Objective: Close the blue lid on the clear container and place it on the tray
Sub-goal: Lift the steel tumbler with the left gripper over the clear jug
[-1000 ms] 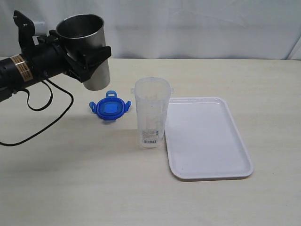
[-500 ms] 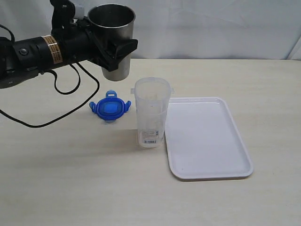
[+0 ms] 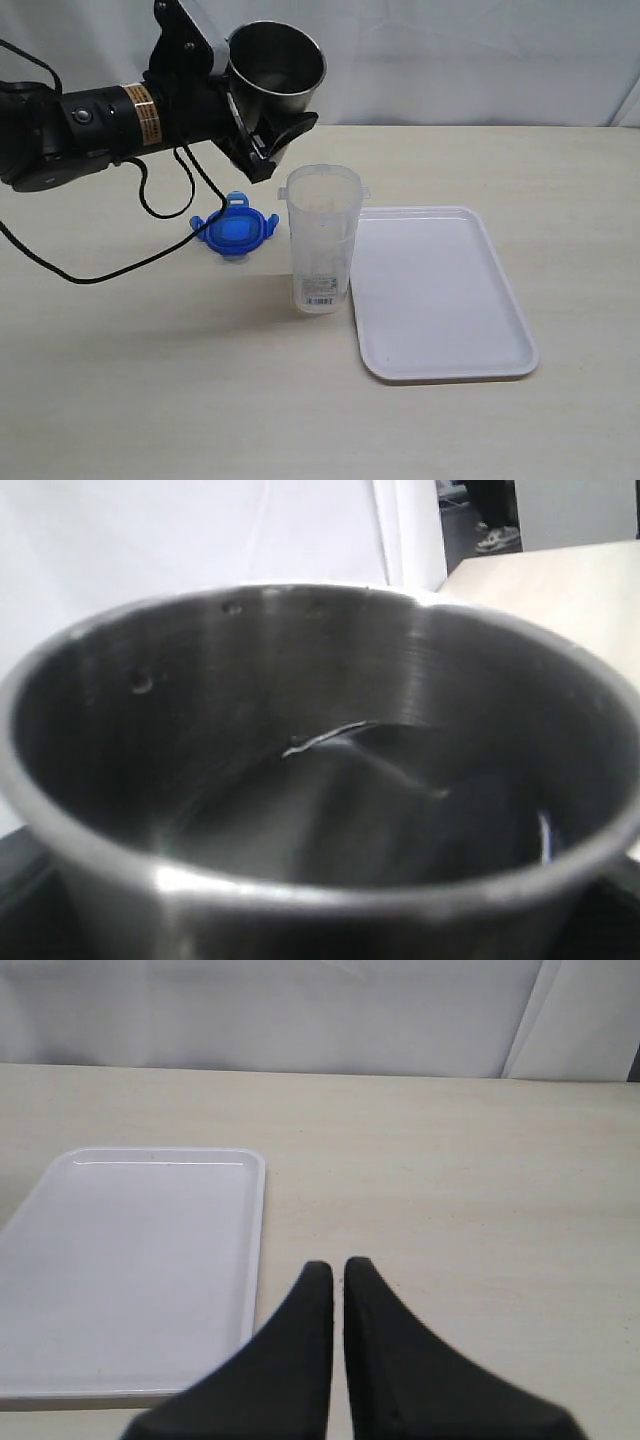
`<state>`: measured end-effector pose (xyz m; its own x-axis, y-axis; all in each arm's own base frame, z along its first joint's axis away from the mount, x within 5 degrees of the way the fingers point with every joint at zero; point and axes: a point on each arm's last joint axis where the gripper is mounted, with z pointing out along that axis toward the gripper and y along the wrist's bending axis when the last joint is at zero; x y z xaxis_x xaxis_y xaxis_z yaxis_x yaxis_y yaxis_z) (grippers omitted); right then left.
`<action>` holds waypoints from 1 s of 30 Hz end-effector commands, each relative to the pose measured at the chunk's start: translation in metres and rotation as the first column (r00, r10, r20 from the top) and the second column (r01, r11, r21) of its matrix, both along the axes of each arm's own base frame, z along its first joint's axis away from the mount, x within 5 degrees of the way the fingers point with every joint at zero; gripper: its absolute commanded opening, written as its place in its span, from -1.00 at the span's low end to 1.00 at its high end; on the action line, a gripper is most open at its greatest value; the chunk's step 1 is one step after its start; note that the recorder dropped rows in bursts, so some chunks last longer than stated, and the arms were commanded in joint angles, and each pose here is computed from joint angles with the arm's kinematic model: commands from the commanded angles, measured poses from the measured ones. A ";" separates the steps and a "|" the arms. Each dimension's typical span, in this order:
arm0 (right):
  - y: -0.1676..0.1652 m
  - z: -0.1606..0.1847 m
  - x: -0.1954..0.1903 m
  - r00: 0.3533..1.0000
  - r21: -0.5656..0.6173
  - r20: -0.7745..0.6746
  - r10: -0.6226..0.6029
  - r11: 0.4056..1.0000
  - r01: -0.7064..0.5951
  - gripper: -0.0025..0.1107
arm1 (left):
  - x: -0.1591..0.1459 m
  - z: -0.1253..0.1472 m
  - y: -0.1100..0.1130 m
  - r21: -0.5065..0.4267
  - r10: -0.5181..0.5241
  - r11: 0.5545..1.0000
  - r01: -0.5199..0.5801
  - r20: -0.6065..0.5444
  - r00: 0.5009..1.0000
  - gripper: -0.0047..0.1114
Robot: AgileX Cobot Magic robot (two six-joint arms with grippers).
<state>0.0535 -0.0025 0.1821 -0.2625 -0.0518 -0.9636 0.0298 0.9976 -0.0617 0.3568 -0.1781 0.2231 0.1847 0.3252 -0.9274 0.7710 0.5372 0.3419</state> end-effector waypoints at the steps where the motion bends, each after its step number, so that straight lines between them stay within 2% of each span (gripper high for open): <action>1: 0.000 0.000 0.000 1.000 0.000 0.004 0.002 1.000 -0.002 -0.88 | 0.001 0.011 -0.003 -0.035 -0.008 0.999 0.010 0.061 0.998 -0.92; 7: 0.000 0.000 0.000 1.000 0.000 0.004 0.002 1.000 -0.002 -0.88 | 0.003 0.007 -0.001 0.047 0.010 0.999 -0.014 0.087 0.996 -0.92; 11: 0.000 0.000 0.000 1.000 0.000 0.004 0.002 1.000 -0.002 -0.88 | 0.002 0.006 -0.002 0.108 -0.022 0.994 0.006 0.147 0.989 -0.92; 18: 0.000 0.000 0.000 1.000 0.000 0.004 0.002 1.000 -0.002 -0.88 | 0.002 0.006 -0.002 0.137 -0.037 0.990 0.012 0.179 0.983 -0.92; 21: 0.000 0.000 0.000 1.000 0.000 0.004 0.002 1.000 -0.002 -0.88 | 0.002 0.006 -0.002 0.192 -0.061 0.981 0.014 0.243 0.968 -0.92; 30: 0.000 0.000 0.000 1.000 0.000 0.004 0.002 1.000 -0.002 -0.88 | 0.002 0.006 -0.002 0.221 -0.075 0.975 0.013 0.276 0.958 -0.92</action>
